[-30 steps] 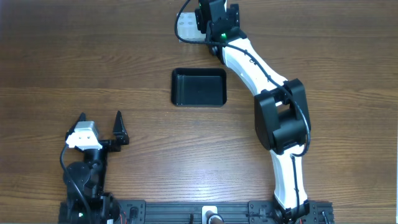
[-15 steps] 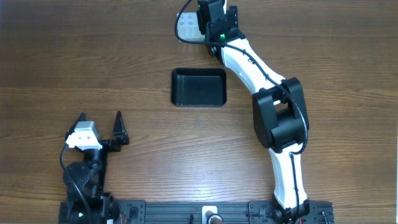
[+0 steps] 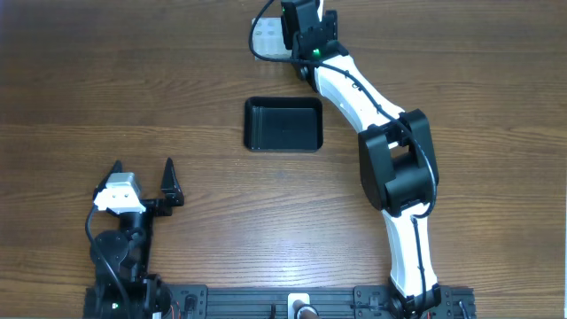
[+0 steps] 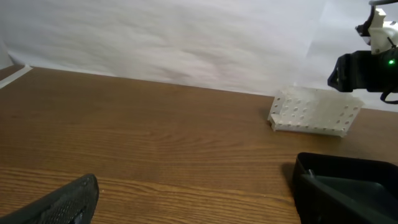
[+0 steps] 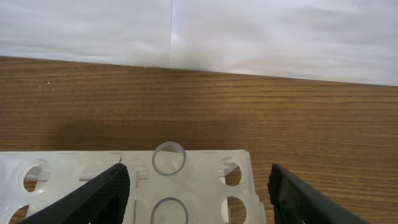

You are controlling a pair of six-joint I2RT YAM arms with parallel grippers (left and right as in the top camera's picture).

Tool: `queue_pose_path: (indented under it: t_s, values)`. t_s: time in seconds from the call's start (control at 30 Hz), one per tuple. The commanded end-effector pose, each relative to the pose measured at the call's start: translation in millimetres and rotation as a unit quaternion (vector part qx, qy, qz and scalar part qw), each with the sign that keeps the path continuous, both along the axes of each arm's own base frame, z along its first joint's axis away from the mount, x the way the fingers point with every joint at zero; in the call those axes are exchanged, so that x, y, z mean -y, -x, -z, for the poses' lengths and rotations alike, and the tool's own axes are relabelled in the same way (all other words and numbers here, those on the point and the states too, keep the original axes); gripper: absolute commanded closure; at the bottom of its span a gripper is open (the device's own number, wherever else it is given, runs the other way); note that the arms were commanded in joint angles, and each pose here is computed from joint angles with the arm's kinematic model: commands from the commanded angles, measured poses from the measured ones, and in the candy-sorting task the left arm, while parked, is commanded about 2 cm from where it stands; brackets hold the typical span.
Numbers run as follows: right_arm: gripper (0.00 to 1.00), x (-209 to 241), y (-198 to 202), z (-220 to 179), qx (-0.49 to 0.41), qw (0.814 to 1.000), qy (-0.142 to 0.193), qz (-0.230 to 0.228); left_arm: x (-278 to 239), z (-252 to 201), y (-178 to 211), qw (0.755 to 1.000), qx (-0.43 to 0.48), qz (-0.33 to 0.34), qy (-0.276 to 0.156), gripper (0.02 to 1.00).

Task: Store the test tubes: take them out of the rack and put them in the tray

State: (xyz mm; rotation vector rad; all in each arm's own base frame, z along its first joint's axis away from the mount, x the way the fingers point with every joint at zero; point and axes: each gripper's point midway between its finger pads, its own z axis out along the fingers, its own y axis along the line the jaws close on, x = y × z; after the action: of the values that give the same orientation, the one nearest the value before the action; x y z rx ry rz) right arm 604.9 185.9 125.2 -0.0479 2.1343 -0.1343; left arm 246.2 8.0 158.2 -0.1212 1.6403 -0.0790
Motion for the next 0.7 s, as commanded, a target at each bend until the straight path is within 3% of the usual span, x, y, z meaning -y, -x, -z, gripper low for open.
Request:
queue_pose_path:
  t_s: [0.03, 0.3, 0.7]
  values:
    - [0.283, -11.9, -3.3, 0.7, 0.003, 1.0, -0.013, -0.01, -1.3, 1.8, 0.2, 1.0, -0.001, -0.002, -0.007, 0.023]
    - [0.283, -18.8, -1.8, 8.3, -0.003, 1.0, -0.014, -0.018, -1.3, 1.9, 0.2, 1.0, -0.002, -0.002, -0.007, 0.02]
    - [0.424, -18.6, -1.7, 10.5, -0.004, 1.0, -0.013, -0.017, -1.3, 1.8, 0.2, 1.0, -0.001, -0.002, -0.007, 0.023]
